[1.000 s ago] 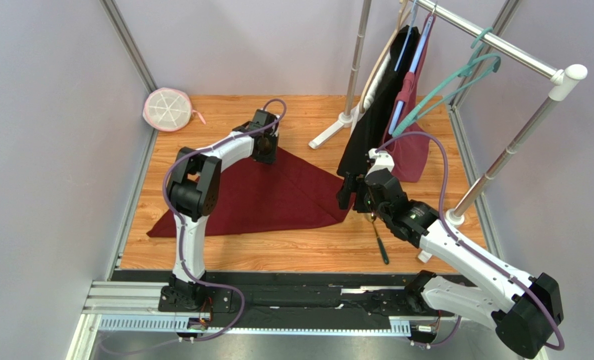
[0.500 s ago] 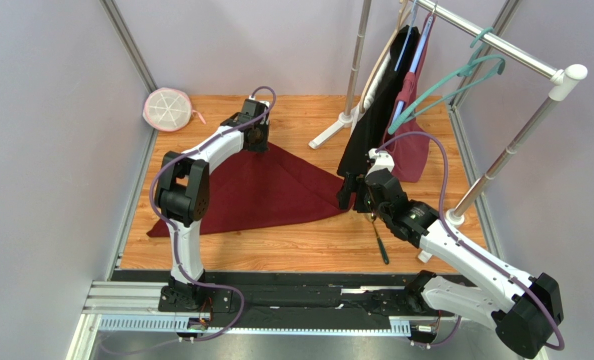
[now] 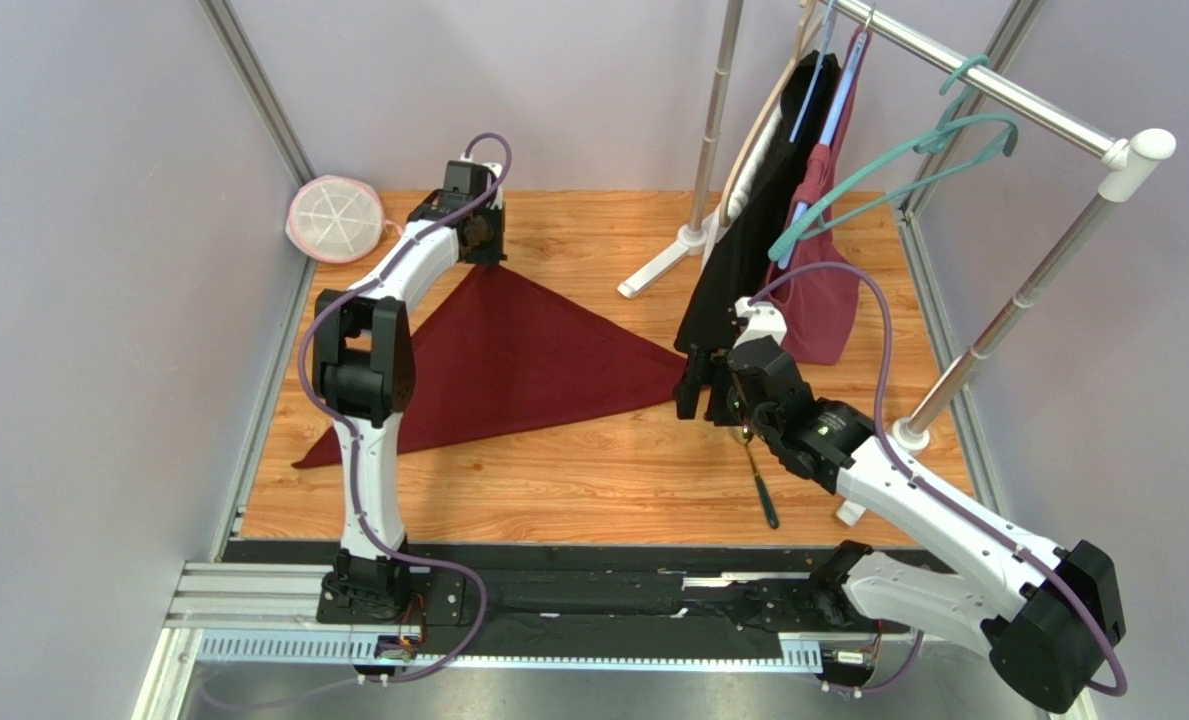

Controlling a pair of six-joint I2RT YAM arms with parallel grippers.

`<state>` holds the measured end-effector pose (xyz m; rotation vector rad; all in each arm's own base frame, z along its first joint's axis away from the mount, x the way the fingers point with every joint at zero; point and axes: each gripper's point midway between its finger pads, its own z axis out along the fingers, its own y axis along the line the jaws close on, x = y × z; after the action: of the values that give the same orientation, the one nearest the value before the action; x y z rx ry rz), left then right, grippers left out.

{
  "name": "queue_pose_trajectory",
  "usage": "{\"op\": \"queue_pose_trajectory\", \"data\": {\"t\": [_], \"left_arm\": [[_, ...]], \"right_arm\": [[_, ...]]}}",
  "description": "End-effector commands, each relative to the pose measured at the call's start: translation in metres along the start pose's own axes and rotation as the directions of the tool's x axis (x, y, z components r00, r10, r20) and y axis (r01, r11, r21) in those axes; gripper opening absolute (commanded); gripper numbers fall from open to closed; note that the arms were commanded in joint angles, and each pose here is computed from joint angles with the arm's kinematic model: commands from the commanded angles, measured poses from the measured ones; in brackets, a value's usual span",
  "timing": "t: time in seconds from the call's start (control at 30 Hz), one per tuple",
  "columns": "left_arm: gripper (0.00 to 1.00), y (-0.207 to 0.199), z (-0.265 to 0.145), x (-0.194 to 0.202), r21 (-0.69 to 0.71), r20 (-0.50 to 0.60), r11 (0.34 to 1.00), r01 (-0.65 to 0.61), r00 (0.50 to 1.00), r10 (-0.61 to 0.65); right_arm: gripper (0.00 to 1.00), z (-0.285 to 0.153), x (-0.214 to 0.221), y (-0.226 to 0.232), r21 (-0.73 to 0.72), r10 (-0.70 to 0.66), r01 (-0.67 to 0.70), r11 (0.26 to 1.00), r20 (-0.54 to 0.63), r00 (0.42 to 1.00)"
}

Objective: Fold the napkin, place the utensils inside, and roll it up
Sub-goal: Fold the napkin

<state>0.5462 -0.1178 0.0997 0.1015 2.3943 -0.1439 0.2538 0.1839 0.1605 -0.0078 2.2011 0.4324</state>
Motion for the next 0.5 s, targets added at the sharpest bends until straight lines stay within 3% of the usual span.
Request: {"op": "queue_pose_trajectory", "data": {"t": [0.0,0.47], "left_arm": [[0.00,0.008,0.005,-0.006,0.008,-0.022,0.999,-0.037,0.999,0.037],[0.00,0.023,0.020,-0.014,0.009,-0.040,0.999,-0.043,0.998,0.043]], "right_arm": [[0.82,-0.003,-0.020,0.008,-0.009,0.007,-0.007,1.000,0.049,0.999],[0.82,0.002,-0.020,0.010,-0.006,0.003,-0.003,1.000,0.040,0.999]]}}
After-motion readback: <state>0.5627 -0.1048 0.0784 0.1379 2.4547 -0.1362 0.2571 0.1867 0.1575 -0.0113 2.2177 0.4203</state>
